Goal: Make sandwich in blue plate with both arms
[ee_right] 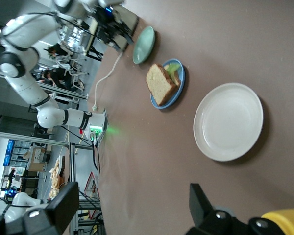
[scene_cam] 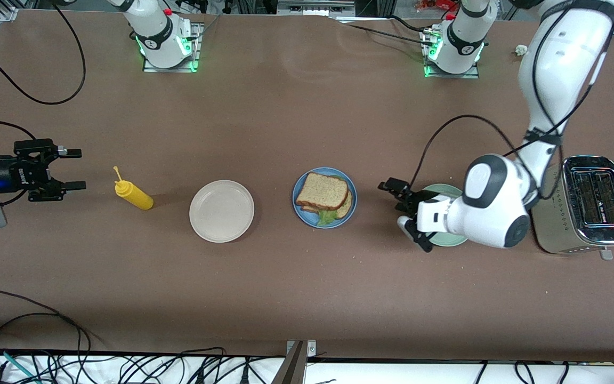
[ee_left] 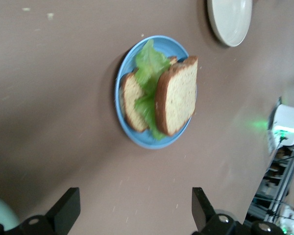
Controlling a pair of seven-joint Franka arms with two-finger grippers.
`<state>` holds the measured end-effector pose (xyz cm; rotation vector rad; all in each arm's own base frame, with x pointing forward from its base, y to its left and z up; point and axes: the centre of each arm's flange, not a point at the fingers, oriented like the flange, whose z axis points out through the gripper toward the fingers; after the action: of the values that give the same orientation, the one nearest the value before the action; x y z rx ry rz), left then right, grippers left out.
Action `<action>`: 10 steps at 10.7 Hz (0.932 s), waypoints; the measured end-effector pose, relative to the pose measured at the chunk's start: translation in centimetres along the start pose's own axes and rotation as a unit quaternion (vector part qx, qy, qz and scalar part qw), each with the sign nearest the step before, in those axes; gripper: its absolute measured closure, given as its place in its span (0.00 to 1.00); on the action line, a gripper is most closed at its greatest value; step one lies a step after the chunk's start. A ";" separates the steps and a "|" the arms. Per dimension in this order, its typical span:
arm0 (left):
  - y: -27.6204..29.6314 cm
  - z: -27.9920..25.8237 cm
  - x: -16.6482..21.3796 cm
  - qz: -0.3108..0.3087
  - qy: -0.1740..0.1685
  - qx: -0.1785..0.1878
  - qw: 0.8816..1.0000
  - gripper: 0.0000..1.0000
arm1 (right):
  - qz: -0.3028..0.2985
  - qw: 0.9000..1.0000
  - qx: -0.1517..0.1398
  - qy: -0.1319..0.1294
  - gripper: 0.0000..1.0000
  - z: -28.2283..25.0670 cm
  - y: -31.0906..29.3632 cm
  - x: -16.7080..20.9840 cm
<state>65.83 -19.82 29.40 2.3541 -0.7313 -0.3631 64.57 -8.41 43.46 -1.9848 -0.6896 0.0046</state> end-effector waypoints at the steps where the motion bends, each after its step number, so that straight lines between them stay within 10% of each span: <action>1: 1.4 -3.1 -1.2 -0.004 -0.016 0.042 0.999 0.00 | 0.031 0.999 -0.020 -0.022 0.00 0.7 -1.2 0.8; 4: 7.4 -12.2 -5.3 -0.033 -0.037 0.184 0.982 0.00 | 0.134 0.971 -0.161 -0.115 0.00 2.8 -8.1 3.9; 7: 13.2 -19.6 -9.5 -0.075 0.000 0.282 0.957 0.00 | 0.173 0.900 -0.351 -0.191 0.00 5.5 -14.8 6.4; 10: 12.5 -24.9 -14.3 -0.128 0.036 0.314 0.940 0.00 | 0.202 0.854 -0.455 -0.151 0.00 4.4 -15.6 7.3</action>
<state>59.78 -7.09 57.40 3.0639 -0.5588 -0.1605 62.21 3.99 55.97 -3.0737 -0.4796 0.3022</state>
